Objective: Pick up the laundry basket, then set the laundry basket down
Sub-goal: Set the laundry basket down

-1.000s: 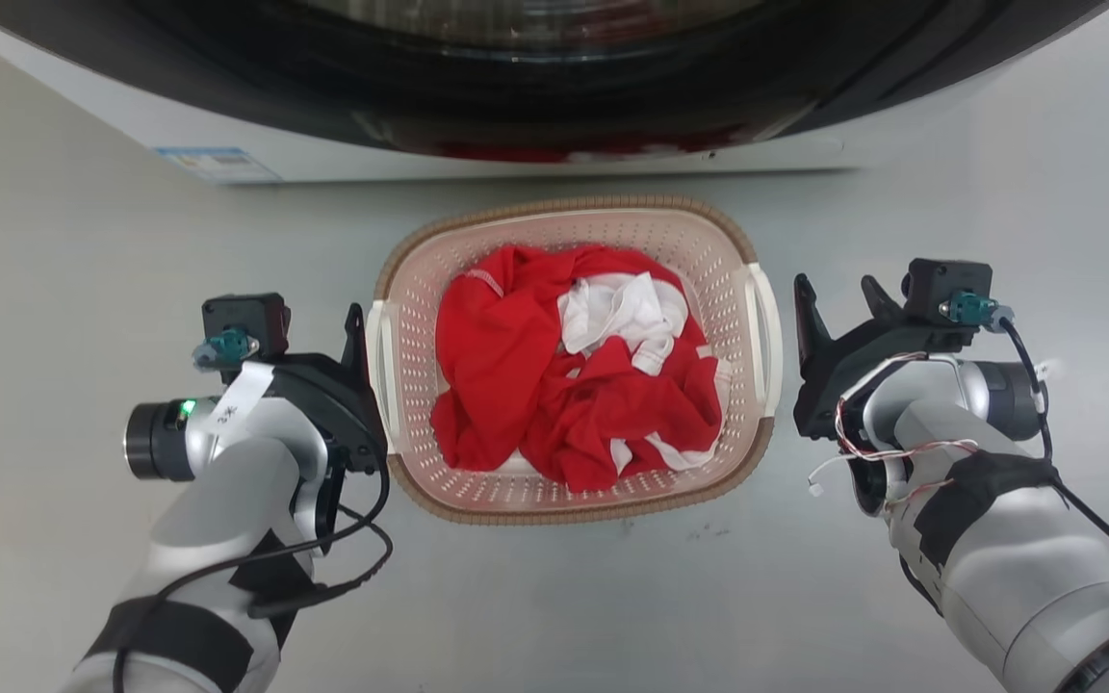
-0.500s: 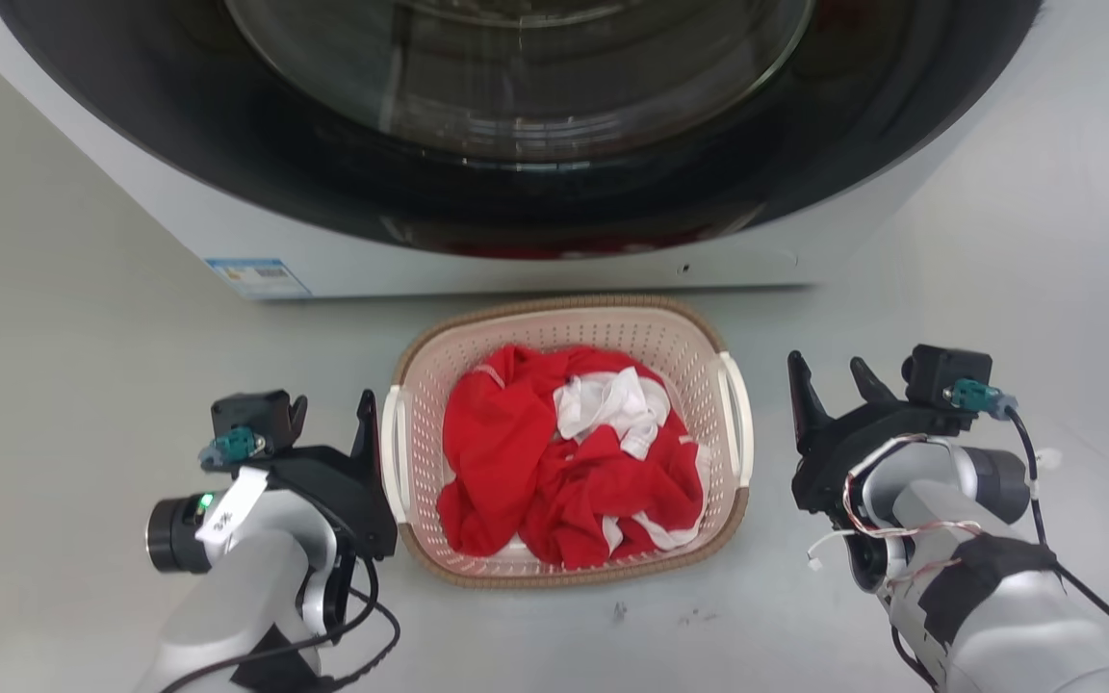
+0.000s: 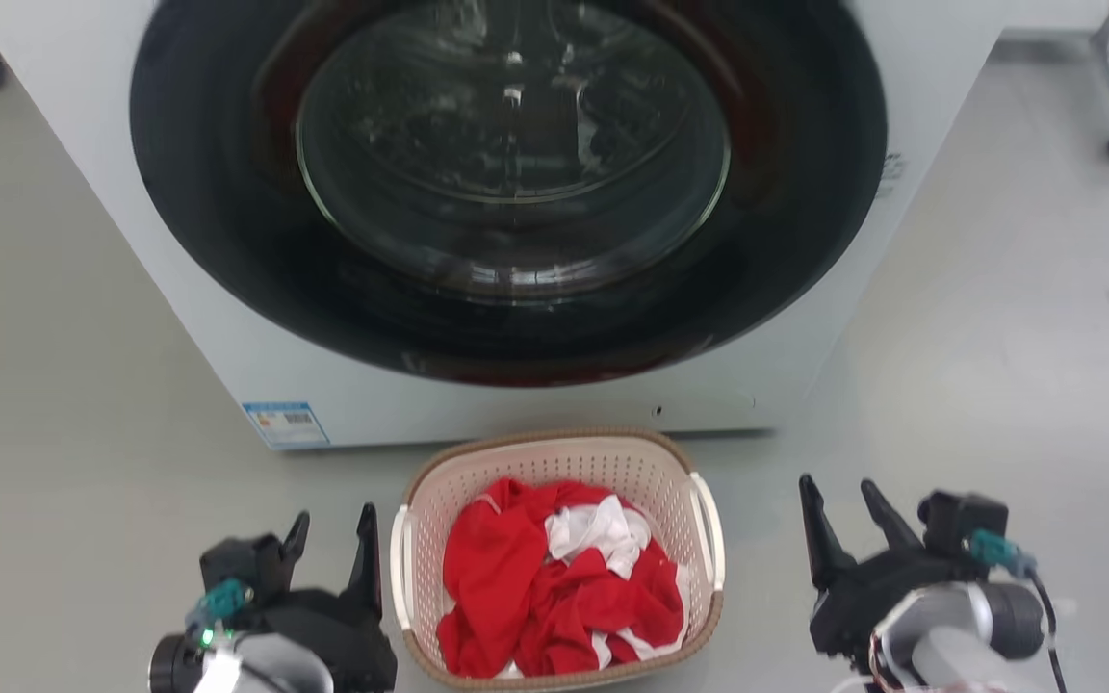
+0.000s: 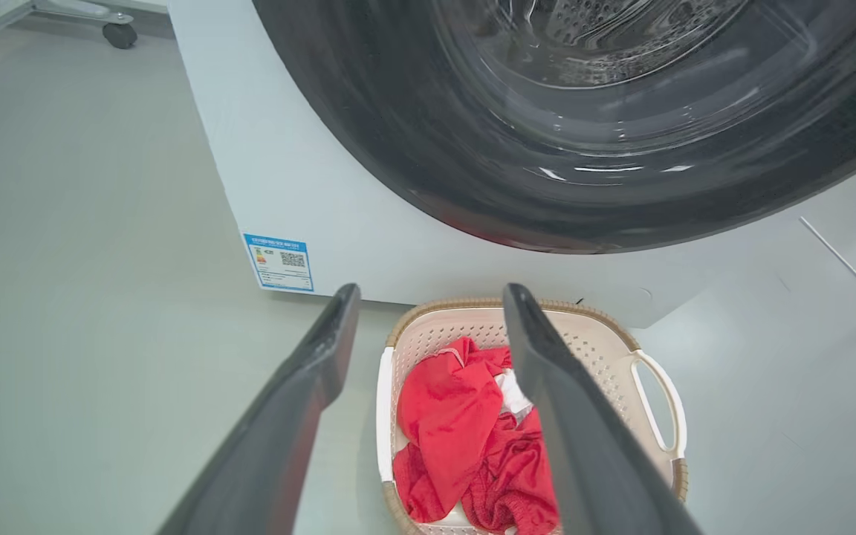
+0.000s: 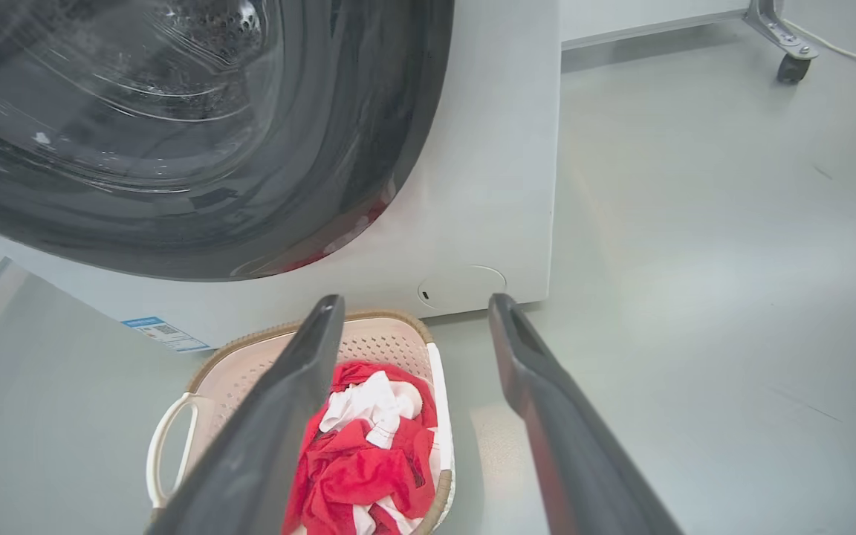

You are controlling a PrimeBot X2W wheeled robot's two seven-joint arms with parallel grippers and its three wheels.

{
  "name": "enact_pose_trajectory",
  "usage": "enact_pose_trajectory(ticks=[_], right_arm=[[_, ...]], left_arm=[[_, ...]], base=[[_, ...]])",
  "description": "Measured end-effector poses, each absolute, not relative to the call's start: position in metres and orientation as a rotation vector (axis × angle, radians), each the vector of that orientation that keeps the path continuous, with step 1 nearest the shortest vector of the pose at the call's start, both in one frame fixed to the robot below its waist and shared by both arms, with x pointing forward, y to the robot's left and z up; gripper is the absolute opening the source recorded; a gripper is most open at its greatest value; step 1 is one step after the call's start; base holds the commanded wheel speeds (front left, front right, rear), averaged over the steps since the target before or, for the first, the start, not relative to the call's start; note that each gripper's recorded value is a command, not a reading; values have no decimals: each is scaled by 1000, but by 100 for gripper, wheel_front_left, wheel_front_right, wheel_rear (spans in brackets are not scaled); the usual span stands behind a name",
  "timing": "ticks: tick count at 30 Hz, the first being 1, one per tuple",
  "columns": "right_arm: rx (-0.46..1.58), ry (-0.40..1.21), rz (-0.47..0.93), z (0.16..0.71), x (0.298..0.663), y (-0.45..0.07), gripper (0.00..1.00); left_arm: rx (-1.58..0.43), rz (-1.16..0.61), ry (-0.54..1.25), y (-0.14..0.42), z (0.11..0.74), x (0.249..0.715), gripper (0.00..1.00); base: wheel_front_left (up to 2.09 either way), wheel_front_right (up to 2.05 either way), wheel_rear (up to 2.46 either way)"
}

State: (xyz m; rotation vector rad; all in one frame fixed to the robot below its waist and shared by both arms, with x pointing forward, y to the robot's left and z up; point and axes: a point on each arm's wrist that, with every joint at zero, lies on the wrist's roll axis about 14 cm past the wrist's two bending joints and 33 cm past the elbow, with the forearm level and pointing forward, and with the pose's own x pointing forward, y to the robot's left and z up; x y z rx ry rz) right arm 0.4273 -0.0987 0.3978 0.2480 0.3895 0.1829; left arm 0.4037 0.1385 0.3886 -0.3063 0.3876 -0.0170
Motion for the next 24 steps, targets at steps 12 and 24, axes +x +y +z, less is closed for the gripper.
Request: enact_pose_trajectory(ticks=[12,24], right_arm=[[262,161,184,459,371,-110,100],[215,-24,121,503,343,-132,100]], left_arm=[[-311,13,227,154,427,348,100],[-267,53,73,166,464,323,100]], base=[[0,0,0],[0,0,0]])
